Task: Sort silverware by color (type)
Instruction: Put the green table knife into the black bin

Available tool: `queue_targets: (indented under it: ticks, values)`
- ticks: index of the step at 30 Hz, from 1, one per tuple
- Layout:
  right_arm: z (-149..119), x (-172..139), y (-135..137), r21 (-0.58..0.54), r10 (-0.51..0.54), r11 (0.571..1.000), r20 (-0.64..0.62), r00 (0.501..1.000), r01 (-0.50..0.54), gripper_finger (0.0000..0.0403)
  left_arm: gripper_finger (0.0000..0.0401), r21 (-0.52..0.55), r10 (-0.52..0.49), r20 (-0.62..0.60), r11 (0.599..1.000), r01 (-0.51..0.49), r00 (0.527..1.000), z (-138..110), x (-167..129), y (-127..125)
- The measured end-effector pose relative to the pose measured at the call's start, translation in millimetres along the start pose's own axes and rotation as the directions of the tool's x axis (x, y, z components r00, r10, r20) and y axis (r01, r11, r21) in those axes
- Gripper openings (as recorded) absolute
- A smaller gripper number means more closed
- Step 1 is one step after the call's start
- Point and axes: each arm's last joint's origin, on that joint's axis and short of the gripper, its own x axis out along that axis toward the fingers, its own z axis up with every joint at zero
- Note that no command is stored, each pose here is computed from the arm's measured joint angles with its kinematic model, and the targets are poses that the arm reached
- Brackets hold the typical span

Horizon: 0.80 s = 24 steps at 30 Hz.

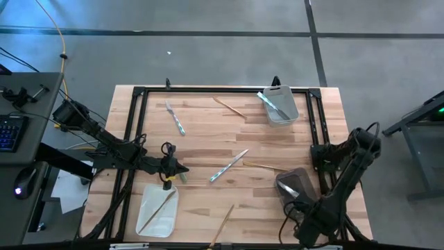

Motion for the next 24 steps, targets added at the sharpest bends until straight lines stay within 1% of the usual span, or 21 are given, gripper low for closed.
queue_targets:
  ticks: [6,15,18,24]
  values:
    - [10,10,-1,-0.008,-0.035,0.999,-0.021,0.999,0.035,0.0000,0.0000,-0.014,0.000,-0.002,1.000,0.000,1.000,0,0,0]
    - [33,16,2,-0.008,-0.035,0.999,-0.057,0.998,0.035,0.0005,0.0000,-0.010,-0.002,-0.002,1.000,0.002,1.000,0,0,0]
    - [38,17,0,-0.001,-0.055,0.999,-0.055,0.997,0.055,0.0025,0.0000,-0.014,-0.002,-0.003,1.000,0.002,1.000,0,0,0]
    - [39,16,-4,0.005,-0.092,0.996,-0.059,0.994,0.092,0.0091,0.0000,-0.015,-0.005,-0.004,1.000,0.005,1.000,0,0,0]
